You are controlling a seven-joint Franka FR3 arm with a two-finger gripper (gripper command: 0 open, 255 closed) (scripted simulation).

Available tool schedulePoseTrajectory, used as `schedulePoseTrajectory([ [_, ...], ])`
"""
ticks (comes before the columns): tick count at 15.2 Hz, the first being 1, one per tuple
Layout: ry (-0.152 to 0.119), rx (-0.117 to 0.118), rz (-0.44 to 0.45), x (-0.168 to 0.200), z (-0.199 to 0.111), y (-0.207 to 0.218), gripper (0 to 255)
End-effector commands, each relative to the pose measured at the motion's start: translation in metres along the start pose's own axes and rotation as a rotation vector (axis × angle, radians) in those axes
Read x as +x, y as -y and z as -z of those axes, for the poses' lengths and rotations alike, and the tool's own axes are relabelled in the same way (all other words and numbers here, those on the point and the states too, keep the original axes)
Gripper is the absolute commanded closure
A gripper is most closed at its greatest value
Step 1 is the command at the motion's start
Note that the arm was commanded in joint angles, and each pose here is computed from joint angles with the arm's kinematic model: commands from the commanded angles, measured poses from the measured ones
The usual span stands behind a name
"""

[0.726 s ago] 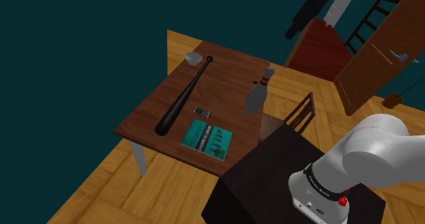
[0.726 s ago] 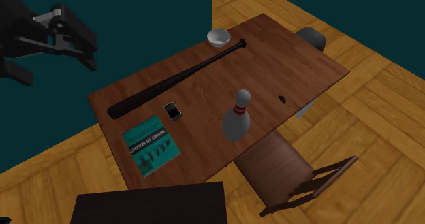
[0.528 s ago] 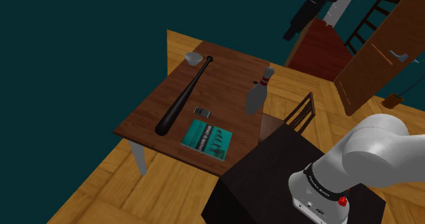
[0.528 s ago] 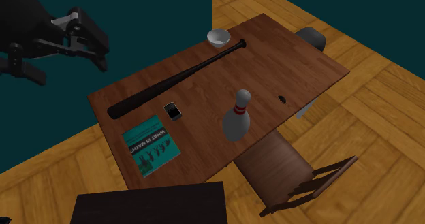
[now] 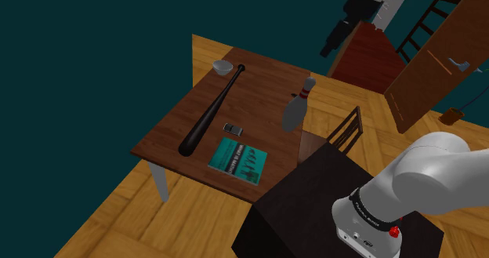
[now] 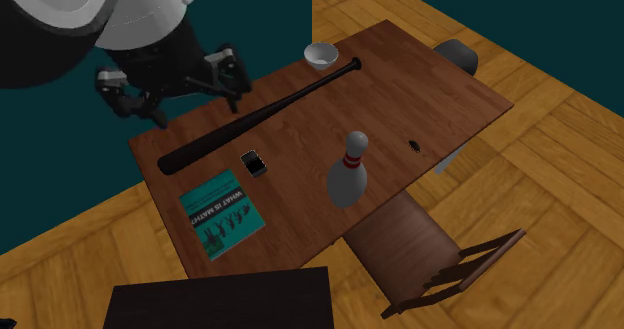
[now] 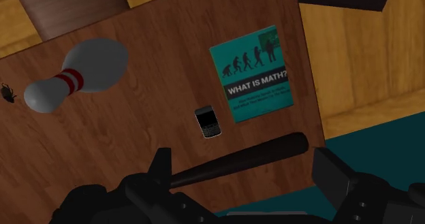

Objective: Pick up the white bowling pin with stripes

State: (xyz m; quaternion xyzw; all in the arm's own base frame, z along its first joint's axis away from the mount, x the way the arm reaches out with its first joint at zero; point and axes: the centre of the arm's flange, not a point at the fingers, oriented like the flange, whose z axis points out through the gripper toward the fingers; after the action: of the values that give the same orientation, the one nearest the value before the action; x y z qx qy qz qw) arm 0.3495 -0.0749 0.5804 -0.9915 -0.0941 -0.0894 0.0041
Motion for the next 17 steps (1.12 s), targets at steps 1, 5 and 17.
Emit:
schedulePoseTrajectory([
  [1, 0.005, 0.004, -0.001, 0.005, -0.017, -0.024, 0],
  [5, 0.019, 0.015, -0.005, 0.011, -0.05, -0.066, 0],
  [17, 0.058, 0.046, -0.016, 0.027, -0.153, -0.191, 0],
])
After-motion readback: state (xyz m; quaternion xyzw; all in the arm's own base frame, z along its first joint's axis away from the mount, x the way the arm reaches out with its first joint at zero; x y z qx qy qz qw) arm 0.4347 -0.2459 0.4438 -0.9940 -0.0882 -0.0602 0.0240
